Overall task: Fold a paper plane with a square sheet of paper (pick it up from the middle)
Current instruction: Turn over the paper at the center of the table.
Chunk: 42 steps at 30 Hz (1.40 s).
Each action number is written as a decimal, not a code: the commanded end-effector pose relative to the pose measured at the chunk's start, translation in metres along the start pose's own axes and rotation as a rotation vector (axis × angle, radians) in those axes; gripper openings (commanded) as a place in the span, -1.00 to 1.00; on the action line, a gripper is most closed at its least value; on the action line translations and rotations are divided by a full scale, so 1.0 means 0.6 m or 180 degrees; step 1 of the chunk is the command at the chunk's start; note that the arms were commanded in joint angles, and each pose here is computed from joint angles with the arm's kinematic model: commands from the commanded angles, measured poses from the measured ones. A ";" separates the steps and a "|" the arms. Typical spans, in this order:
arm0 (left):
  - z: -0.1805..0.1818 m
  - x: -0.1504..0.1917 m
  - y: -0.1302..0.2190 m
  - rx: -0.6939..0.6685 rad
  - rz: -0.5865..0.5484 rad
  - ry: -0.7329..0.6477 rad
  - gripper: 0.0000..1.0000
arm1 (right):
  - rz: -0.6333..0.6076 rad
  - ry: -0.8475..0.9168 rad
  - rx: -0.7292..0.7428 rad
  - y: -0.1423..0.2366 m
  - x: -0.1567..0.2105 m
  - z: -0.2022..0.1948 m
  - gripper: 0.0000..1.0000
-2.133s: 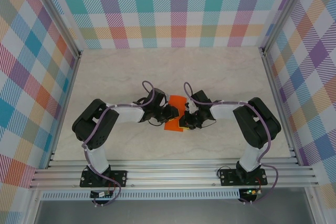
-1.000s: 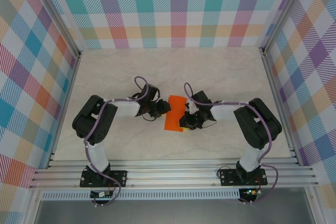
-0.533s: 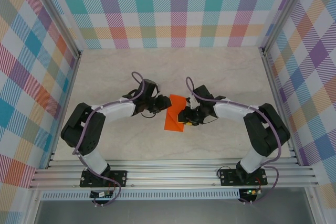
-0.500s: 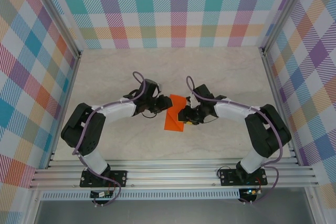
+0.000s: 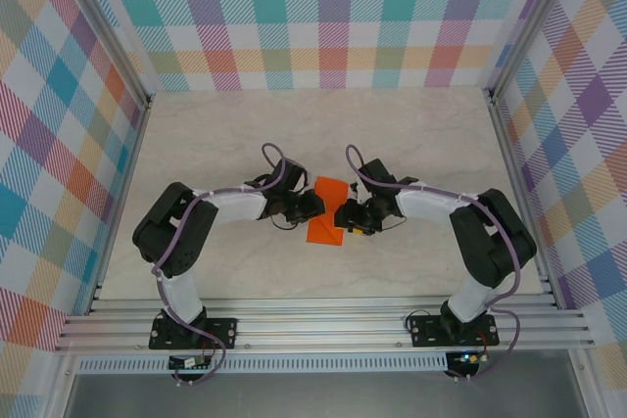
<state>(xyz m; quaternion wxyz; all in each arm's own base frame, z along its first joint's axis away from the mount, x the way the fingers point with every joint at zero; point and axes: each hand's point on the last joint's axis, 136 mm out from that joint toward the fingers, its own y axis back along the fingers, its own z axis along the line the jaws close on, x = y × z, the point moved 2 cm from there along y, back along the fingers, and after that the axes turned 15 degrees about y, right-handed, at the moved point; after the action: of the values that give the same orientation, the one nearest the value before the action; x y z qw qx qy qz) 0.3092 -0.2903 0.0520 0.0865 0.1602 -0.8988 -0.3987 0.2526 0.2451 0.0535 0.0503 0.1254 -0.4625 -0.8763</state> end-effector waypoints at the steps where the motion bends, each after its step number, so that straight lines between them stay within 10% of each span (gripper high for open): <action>1: -0.007 0.005 -0.012 0.0015 0.0078 -0.0051 -0.67 | -0.0060 -0.0028 0.0007 -0.004 -0.017 0.005 -0.08; 42: 0.032 0.014 -0.018 -0.0164 0.0087 0.0011 -0.70 | -0.0075 -0.0140 -0.0247 -0.036 -0.038 0.012 -0.29</action>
<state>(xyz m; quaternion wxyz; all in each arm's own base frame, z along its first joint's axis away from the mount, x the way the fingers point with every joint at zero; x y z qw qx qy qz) 0.3064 -0.2883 0.0376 0.0967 0.1556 -0.8939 -0.4092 0.2716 0.2603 0.0410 0.0331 0.1043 -0.4448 -0.8889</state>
